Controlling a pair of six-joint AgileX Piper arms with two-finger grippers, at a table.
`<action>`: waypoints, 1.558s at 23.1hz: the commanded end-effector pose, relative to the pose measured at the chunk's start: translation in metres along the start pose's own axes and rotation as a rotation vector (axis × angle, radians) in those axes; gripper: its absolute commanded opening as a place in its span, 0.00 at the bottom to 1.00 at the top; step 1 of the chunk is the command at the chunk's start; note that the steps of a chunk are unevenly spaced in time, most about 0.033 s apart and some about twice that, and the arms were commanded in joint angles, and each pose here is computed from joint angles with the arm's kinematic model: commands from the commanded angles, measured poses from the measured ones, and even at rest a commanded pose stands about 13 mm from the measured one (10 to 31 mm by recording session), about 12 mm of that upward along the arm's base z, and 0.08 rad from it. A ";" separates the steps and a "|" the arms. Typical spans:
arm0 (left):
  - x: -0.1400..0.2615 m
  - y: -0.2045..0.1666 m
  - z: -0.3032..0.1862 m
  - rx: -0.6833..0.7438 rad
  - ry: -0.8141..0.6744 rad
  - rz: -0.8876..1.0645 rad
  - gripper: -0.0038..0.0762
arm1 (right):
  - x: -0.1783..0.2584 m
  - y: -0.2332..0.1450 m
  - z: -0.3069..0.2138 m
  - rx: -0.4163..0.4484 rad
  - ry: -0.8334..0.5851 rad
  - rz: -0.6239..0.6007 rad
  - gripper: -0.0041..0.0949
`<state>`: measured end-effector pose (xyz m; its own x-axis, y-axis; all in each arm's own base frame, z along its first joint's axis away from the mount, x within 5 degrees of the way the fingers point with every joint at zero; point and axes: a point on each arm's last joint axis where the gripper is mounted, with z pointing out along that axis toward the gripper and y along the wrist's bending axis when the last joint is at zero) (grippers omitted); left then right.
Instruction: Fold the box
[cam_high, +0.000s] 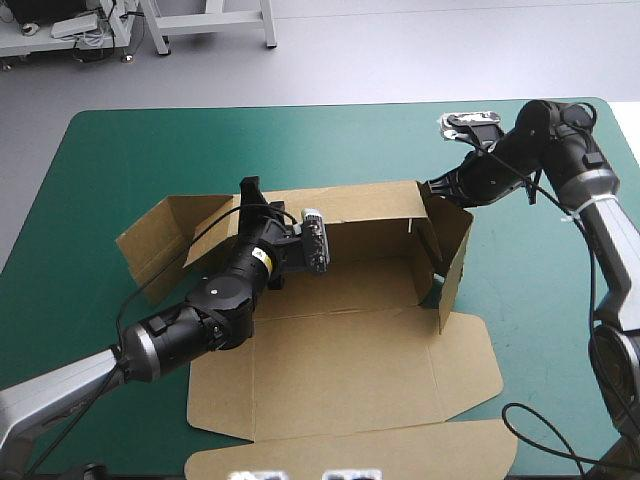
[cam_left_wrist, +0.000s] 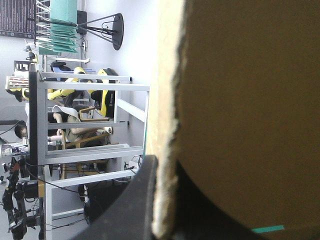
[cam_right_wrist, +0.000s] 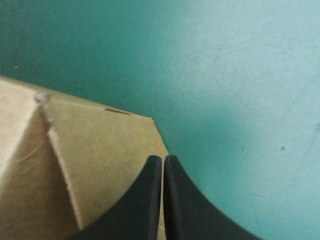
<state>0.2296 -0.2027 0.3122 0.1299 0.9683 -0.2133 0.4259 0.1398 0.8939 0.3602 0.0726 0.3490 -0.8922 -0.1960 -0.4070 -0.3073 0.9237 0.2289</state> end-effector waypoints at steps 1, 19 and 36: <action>0.000 0.015 -0.009 -0.057 -0.002 -0.023 0.04 | 0.008 0.016 -0.026 -0.086 -0.058 -0.040 0.04; 0.004 0.014 -0.009 -0.048 0.041 -0.047 0.04 | 0.106 0.016 0.026 -0.128 -0.351 -0.208 0.04; -0.001 0.013 -0.009 -0.037 -0.008 -0.042 0.04 | 0.146 0.031 0.035 -0.204 -0.534 -0.528 0.67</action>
<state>0.2300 -0.1990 0.3108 0.0822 0.9740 -0.2113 0.4316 0.1563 0.8884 0.2355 0.0774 0.2500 -0.3941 -0.4011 -0.8269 -0.7139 0.7002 0.0006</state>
